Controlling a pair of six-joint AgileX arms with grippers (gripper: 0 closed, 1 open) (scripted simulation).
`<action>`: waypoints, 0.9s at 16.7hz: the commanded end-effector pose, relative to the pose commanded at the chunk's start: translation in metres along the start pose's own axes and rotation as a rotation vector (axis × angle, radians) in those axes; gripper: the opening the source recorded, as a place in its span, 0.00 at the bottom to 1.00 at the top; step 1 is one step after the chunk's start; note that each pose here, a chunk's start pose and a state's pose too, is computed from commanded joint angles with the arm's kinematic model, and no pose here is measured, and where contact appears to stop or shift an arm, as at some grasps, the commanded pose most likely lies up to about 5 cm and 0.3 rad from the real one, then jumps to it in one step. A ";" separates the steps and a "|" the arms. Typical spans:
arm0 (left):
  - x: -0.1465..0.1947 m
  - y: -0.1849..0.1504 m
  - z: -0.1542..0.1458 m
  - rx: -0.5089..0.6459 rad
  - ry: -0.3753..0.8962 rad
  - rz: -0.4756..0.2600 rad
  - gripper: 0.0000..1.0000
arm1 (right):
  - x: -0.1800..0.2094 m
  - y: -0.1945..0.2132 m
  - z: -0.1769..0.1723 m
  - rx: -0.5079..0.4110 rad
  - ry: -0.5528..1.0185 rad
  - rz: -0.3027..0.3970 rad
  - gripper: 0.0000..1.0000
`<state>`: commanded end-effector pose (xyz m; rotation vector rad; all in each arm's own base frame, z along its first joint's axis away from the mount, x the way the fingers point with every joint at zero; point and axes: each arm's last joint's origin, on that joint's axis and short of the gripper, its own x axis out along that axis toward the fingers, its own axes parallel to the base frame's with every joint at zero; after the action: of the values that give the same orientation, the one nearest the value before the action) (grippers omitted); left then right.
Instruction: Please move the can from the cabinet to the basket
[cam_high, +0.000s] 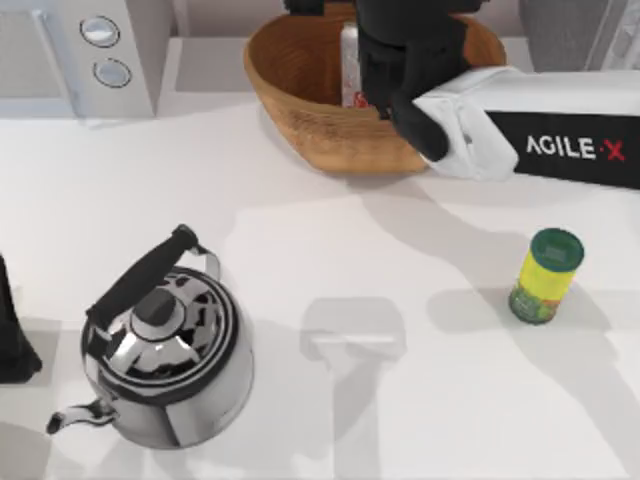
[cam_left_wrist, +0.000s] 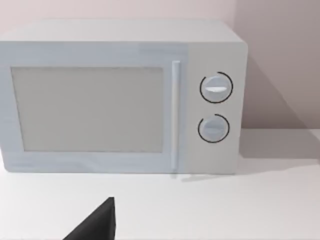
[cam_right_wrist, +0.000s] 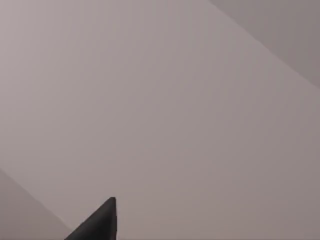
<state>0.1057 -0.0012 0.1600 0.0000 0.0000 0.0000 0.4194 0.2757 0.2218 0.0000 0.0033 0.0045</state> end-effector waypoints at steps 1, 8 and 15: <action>0.000 0.000 0.000 0.000 0.000 0.000 1.00 | 0.000 0.000 0.000 0.000 0.000 0.000 1.00; 0.000 0.000 0.000 0.000 0.000 0.000 1.00 | -0.002 -0.020 0.008 -0.018 0.026 -0.005 1.00; 0.000 0.000 0.000 0.000 0.000 0.000 1.00 | -0.067 -0.155 0.056 -0.071 0.174 -0.047 1.00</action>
<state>0.1057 -0.0012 0.1600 0.0000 0.0000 0.0000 0.3529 0.1202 0.2780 -0.0716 0.1771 -0.0425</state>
